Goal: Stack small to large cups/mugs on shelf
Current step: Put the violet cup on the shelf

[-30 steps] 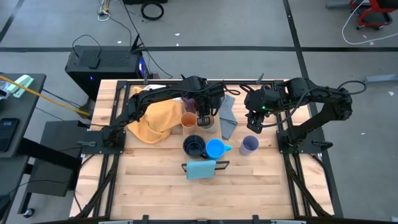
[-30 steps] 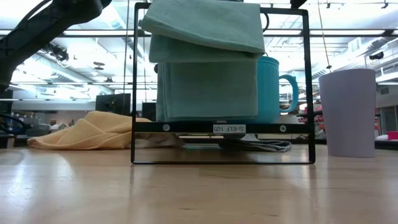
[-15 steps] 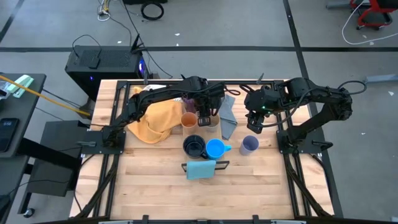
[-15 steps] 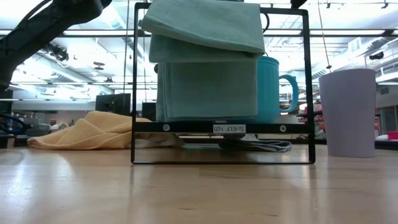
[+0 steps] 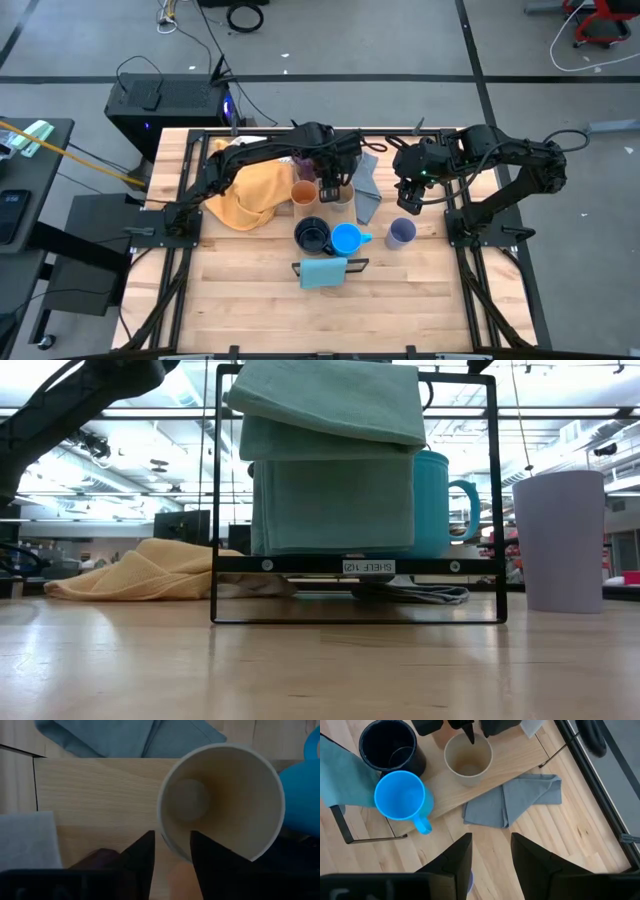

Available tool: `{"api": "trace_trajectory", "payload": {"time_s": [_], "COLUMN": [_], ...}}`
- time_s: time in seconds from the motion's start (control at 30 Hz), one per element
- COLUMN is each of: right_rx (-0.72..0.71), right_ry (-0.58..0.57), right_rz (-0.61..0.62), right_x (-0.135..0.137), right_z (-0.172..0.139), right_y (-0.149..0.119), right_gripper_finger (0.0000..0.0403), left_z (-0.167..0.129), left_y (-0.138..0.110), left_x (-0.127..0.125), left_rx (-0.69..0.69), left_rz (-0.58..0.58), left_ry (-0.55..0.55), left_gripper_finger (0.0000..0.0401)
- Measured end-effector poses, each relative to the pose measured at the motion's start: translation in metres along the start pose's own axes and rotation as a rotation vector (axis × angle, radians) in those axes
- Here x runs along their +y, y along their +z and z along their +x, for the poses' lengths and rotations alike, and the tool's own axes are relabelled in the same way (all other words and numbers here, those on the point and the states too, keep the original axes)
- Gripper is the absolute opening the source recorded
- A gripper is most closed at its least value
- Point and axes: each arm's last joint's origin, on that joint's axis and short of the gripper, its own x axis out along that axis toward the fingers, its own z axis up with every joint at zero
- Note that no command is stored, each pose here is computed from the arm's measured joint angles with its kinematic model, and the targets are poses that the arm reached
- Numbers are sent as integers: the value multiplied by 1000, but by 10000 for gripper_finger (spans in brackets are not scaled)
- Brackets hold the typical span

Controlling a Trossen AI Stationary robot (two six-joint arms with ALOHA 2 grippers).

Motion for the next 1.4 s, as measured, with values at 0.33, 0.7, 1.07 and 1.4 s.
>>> {"api": "trace_trajectory", "payload": {"time_s": [0.33, 0.7, 1.07, 1.4], "right_rx": [0, -2, -67, 3], "right_ry": [0, -25, -26, 7], "right_rz": [0, -2, 264, 253], "right_x": [0, -8, -50, -39], "right_z": [0, -9, -23, 32], "right_y": [0, -11, -84, -108], "right_gripper_finger": [142, 142, 142, 142], "left_z": [-22, -103, -246, -274], "left_y": [1, 20, -11, -23], "left_x": [4, -17, -19, -14], "left_rx": [-96, -602, -1211, -1331], "left_rz": [-7, 66, 49, 31], "left_ry": [19, -80, 15, 42], "left_gripper_finger": [158, 152, 133, 116]}}
